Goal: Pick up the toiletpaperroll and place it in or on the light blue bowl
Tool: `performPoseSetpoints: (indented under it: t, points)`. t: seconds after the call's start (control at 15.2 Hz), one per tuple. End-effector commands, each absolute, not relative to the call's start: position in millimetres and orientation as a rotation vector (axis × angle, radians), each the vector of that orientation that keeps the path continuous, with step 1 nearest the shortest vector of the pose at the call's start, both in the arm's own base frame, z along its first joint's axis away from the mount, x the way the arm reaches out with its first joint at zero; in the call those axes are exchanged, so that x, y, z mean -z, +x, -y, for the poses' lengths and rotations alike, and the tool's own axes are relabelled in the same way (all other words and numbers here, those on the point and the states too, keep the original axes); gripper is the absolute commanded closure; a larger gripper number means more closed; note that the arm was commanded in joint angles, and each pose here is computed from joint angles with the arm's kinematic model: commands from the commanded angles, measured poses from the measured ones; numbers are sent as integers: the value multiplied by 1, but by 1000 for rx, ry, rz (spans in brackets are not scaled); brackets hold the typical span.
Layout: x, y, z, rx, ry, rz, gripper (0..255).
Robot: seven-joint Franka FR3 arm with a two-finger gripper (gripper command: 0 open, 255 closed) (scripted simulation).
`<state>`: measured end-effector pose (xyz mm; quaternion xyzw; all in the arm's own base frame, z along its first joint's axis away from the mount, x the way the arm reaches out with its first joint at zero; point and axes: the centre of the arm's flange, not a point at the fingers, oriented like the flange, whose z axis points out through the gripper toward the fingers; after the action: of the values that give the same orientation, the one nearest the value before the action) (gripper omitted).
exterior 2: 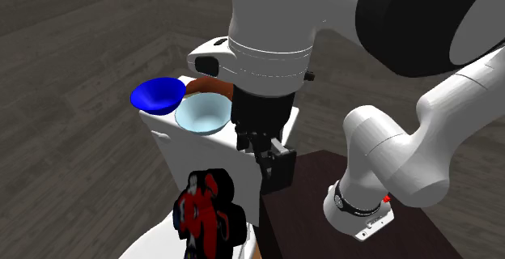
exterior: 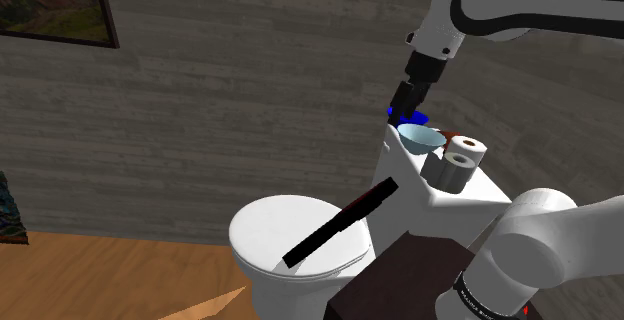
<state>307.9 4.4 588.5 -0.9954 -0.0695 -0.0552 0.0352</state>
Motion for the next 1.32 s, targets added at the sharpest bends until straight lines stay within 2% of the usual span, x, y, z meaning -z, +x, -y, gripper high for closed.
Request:
performPoseSetpoints:
  t: [0.0, 1.25]
  points:
    - [-589, 308, -4, 170, -3059, 213, 0]
    - [-463, 258, 162, -43, -3073, 616, 0]
